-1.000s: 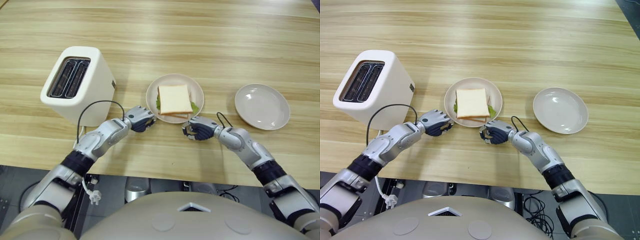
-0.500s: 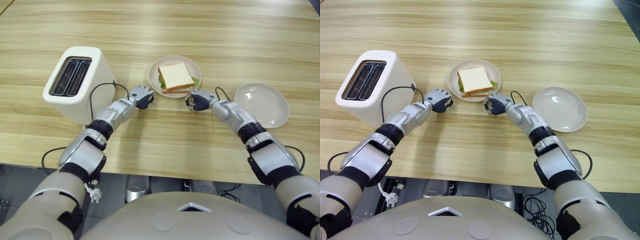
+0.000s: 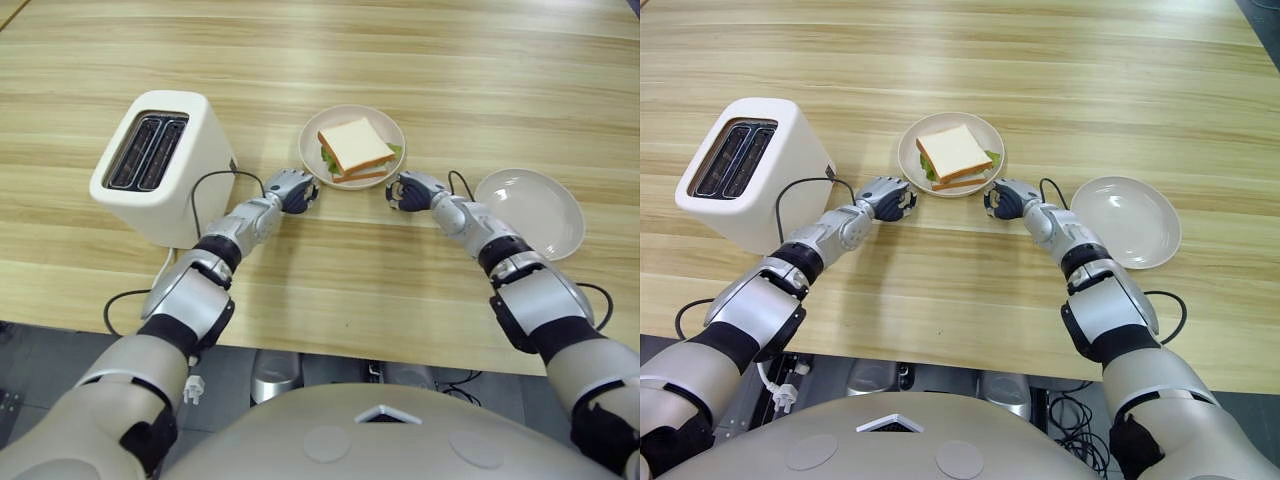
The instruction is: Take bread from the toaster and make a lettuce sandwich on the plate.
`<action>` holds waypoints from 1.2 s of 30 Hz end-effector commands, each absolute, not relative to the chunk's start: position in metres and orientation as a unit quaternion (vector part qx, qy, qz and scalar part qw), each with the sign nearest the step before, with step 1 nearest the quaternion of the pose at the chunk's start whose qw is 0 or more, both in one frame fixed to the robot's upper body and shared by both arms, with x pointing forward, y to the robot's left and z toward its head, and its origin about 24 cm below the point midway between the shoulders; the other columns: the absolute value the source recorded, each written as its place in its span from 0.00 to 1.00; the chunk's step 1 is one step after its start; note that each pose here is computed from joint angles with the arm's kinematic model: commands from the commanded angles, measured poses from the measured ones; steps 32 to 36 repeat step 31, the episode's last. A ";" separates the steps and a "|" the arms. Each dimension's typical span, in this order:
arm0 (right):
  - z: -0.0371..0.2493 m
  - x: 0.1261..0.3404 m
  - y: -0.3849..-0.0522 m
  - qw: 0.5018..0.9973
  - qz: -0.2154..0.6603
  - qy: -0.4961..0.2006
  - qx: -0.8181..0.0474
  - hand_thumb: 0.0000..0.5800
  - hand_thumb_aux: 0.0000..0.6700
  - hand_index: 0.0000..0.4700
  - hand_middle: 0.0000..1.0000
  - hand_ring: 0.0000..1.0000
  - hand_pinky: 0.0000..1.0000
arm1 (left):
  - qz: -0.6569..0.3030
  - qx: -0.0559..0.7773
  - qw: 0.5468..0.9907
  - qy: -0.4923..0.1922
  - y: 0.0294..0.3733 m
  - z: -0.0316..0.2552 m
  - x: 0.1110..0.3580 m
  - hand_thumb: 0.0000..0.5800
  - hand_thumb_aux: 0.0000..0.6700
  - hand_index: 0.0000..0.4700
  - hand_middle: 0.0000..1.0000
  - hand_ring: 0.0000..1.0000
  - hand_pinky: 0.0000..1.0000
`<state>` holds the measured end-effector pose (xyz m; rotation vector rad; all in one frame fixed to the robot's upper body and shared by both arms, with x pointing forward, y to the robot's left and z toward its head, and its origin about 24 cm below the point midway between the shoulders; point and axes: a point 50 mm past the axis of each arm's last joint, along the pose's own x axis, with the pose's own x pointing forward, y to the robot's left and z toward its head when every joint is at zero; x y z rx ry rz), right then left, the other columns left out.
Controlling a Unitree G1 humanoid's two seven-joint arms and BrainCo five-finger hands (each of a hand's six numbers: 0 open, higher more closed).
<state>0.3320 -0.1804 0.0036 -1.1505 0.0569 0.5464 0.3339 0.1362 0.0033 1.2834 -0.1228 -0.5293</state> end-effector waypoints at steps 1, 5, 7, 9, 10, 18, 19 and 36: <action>0.014 0.319 -0.200 0.850 0.234 -0.018 -0.472 0.00 0.00 0.00 0.00 0.00 0.00 | -0.208 0.483 0.838 -0.146 0.143 0.029 0.320 0.93 0.74 0.72 1.00 1.00 1.00; 0.051 0.306 -0.214 0.899 0.161 -0.116 -0.391 0.00 0.00 0.00 0.00 0.00 0.00 | -0.175 0.329 0.900 -0.224 0.149 0.072 0.288 0.00 0.00 0.00 0.00 0.00 0.00; 0.073 0.303 -0.214 0.921 0.111 -0.172 -0.332 0.00 0.00 0.00 0.00 0.00 0.00 | -0.155 0.269 0.919 -0.244 0.155 0.093 0.275 0.00 0.00 0.00 0.00 0.00 0.00; 0.087 0.303 -0.210 0.939 0.075 -0.213 -0.258 0.00 0.00 0.00 0.00 0.00 0.00 | -0.137 0.212 0.932 -0.259 0.158 0.109 0.267 0.00 0.00 0.00 0.00 0.00 0.00; 0.091 0.302 -0.208 0.944 0.065 -0.228 -0.231 0.00 0.00 0.00 0.00 0.00 0.00 | -0.132 0.185 0.937 -0.263 0.159 0.114 0.264 0.00 0.00 0.00 0.00 0.00 0.00; 0.102 0.287 -0.179 0.941 0.047 -0.319 -0.102 0.00 0.00 0.00 0.00 0.00 0.00 | -0.122 0.107 0.949 -0.269 0.163 0.127 0.255 0.00 0.00 0.00 0.00 0.00 0.00; 0.103 0.285 -0.176 0.939 0.045 -0.329 -0.092 0.00 0.00 0.00 0.00 0.00 0.00 | -0.112 0.098 0.951 -0.270 0.166 0.128 0.256 0.00 0.00 0.00 0.00 0.00 0.00; 0.105 0.273 -0.155 0.921 0.044 -0.377 -0.087 0.00 0.00 0.00 0.00 0.00 0.00 | -0.112 0.052 0.958 -0.259 0.148 0.112 0.263 0.00 0.00 0.00 0.00 0.00 0.00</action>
